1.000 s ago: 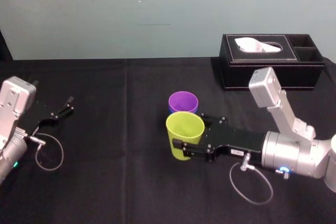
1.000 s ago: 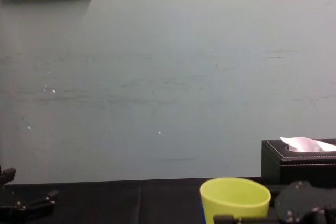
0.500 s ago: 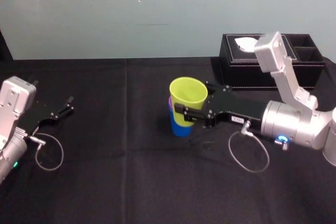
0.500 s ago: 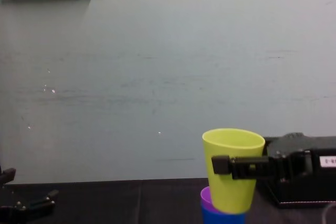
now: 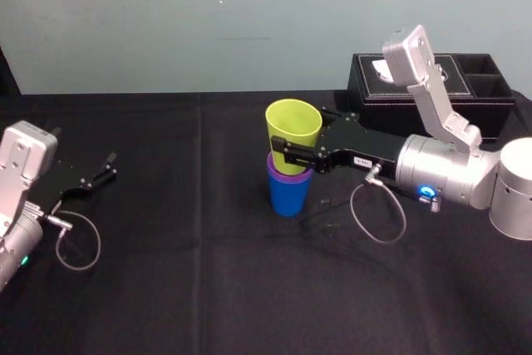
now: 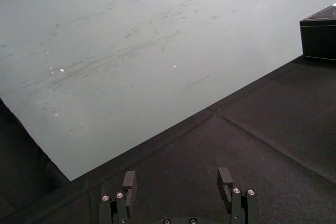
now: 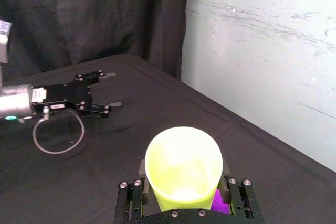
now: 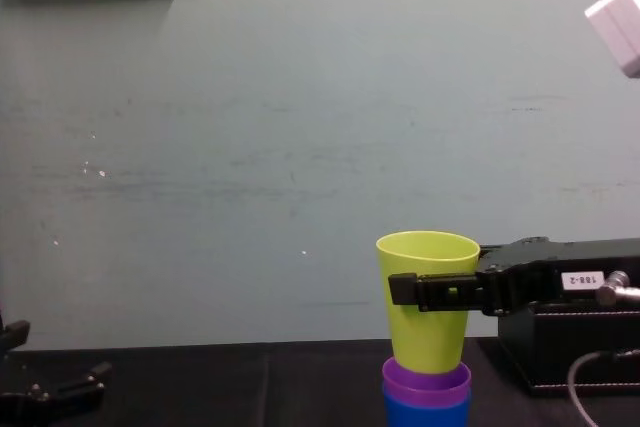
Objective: Stack the three plastic cups sequentially using one hand.
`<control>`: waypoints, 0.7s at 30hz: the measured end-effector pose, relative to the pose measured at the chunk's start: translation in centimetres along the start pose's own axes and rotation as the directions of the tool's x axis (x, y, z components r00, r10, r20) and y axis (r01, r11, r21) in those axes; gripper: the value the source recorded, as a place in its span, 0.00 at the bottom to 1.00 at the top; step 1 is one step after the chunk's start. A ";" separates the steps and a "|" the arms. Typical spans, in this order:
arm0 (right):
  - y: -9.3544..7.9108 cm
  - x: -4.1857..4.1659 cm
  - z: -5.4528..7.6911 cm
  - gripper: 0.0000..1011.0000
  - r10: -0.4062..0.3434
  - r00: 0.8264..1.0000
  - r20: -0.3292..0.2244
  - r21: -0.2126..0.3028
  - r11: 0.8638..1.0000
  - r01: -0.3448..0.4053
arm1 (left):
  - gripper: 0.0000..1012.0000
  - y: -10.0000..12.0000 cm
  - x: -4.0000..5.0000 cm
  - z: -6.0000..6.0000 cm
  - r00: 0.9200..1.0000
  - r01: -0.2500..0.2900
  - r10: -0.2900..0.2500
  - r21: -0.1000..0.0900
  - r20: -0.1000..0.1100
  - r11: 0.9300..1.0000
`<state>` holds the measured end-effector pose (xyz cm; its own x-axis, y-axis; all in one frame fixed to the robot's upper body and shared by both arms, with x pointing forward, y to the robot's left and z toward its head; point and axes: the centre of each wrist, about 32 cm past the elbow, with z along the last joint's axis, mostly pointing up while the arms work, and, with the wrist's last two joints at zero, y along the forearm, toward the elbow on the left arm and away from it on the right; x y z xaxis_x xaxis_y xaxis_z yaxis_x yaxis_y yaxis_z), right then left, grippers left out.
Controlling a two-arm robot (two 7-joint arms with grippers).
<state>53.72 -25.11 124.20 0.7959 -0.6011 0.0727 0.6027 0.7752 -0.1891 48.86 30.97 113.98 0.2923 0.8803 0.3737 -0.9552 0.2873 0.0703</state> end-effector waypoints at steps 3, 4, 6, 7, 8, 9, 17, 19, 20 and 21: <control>0.5 0.45 0.0 0.73 -0.012 1.000 -0.006 -0.006 1.000 0.012 | 1.00 0.0 0.00 0.0 1.000 0.000 0.000 0.000 0.000 1.000; 0.5 0.54 0.0 0.73 -0.013 1.000 -0.008 -0.007 1.000 0.013 | 1.00 0.0 0.00 0.0 1.000 0.000 0.000 0.000 0.000 1.000; 0.7 0.71 -0.1 0.73 -0.017 1.000 -0.012 -0.009 1.000 0.017 | 1.00 0.0 0.00 0.0 1.000 0.000 0.000 0.000 0.000 1.000; 0.8 0.82 -0.1 0.73 -0.019 1.000 -0.015 -0.010 1.000 0.019 | 1.00 0.0 0.00 0.0 1.000 0.000 0.000 0.000 0.000 1.000; 0.9 0.89 -0.1 0.73 -0.021 1.000 -0.017 -0.011 1.000 0.020 | 1.00 0.0 0.00 0.0 1.000 0.000 0.000 0.000 0.000 1.000; 1.0 0.94 -0.1 0.73 -0.022 1.000 -0.018 -0.012 1.000 0.022 | 1.00 0.0 0.00 0.0 1.000 0.000 0.000 0.000 0.000 1.000; 1.5 1.30 -0.3 0.73 -0.028 0.999 -0.026 -0.019 0.999 0.027 | 1.00 0.0 0.00 0.0 1.000 0.000 0.000 0.000 0.000 1.000; 1.5 1.32 -0.3 0.73 -0.028 0.999 -0.027 -0.020 0.999 0.027 | 1.00 0.0 0.00 0.0 1.000 0.000 0.000 0.000 0.000 1.000; 1.5 1.31 -0.3 0.73 -0.028 0.999 -0.027 -0.021 0.999 0.027 | 1.00 0.0 0.00 0.0 1.000 0.000 0.000 0.000 0.000 1.000; 1.6 1.33 -0.4 0.73 -0.027 0.999 -0.028 -0.022 0.999 0.027 | 1.00 0.0 0.00 0.0 1.000 0.000 0.000 0.000 0.000 1.000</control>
<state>55.72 -24.73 123.65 0.7772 -0.6272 0.0500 0.6222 0.7544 -0.2090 48.86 30.96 113.98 0.2923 0.8803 0.3737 -0.9552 0.2873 0.0703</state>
